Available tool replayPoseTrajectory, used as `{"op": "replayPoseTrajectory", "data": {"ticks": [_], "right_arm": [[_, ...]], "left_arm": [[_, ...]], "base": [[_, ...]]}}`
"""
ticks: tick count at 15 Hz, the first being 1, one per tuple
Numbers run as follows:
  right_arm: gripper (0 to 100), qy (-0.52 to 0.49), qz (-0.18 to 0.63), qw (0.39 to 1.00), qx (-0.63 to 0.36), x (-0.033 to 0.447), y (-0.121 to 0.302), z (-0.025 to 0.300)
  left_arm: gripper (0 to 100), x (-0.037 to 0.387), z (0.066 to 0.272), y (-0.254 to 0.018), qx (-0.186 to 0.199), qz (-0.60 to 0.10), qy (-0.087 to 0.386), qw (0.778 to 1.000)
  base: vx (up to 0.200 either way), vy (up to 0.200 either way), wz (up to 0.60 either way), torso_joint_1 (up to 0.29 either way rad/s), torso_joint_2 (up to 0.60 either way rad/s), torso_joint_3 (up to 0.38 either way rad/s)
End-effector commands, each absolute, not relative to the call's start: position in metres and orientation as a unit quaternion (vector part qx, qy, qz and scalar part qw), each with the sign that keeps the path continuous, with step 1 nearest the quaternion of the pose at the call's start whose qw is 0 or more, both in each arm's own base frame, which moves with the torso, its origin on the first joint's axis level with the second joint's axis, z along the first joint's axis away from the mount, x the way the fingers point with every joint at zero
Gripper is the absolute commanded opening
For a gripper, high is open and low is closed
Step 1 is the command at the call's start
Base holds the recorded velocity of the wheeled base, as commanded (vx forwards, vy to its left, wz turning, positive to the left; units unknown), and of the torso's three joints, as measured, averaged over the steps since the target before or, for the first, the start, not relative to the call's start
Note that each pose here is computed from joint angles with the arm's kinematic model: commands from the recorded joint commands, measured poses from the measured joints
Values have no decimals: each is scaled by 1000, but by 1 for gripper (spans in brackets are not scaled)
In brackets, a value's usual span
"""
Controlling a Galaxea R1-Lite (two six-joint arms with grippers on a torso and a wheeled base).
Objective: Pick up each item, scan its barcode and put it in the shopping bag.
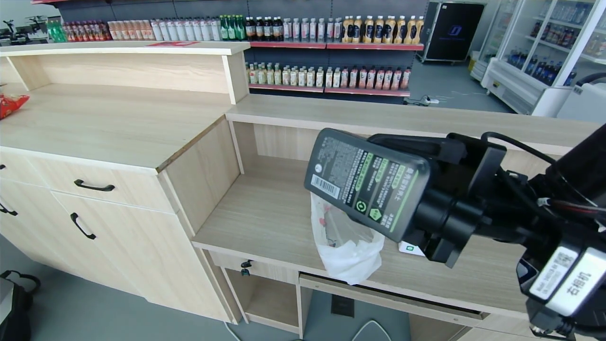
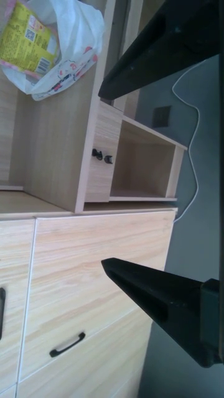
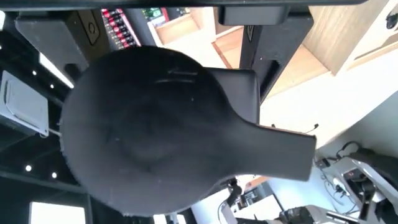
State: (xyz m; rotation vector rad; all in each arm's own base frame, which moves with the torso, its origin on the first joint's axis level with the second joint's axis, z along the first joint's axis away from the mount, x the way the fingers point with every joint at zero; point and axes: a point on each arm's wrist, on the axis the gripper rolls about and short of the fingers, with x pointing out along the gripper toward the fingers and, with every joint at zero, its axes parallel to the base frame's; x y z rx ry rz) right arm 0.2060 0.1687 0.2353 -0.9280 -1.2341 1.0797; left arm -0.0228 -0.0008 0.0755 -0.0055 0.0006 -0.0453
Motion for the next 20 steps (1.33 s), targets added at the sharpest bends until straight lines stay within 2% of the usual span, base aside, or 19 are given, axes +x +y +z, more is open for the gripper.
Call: {"op": "replayPoseTrajectory", "data": {"ticks": [1, 12, 13, 14, 17, 20], "right_arm": [[0, -520, 467, 595, -398, 209, 173, 233], [0, -521, 477, 592, -388, 203, 181, 235], [0, -511, 461, 610, -392, 200, 174, 242], [0, -469, 435, 654, -403, 198, 152, 250], [0, -323, 332, 792, -398, 198, 70, 274], [0, -160, 201, 926, -277, 184, -11, 276]], "left_arm": [[100, -23, 76, -1, -3, -23, 1, 1000], [100, -23, 76, -1, -3, -23, 1, 1000], [100, -23, 76, -1, -3, -23, 1, 1000], [100, -23, 76, -1, -3, -23, 1, 1000], [100, -23, 76, -1, -3, -23, 1, 1000], [100, -23, 76, -1, -3, -23, 1, 1000]], "base": [[0, 0, 0, 0, 0, 0], [0, 0, 0, 0, 0, 0], [0, 0, 0, 0, 0, 0], [0, 0, 0, 0, 0, 0], [0, 0, 0, 0, 0, 0], [0, 0, 0, 0, 0, 0]]}}
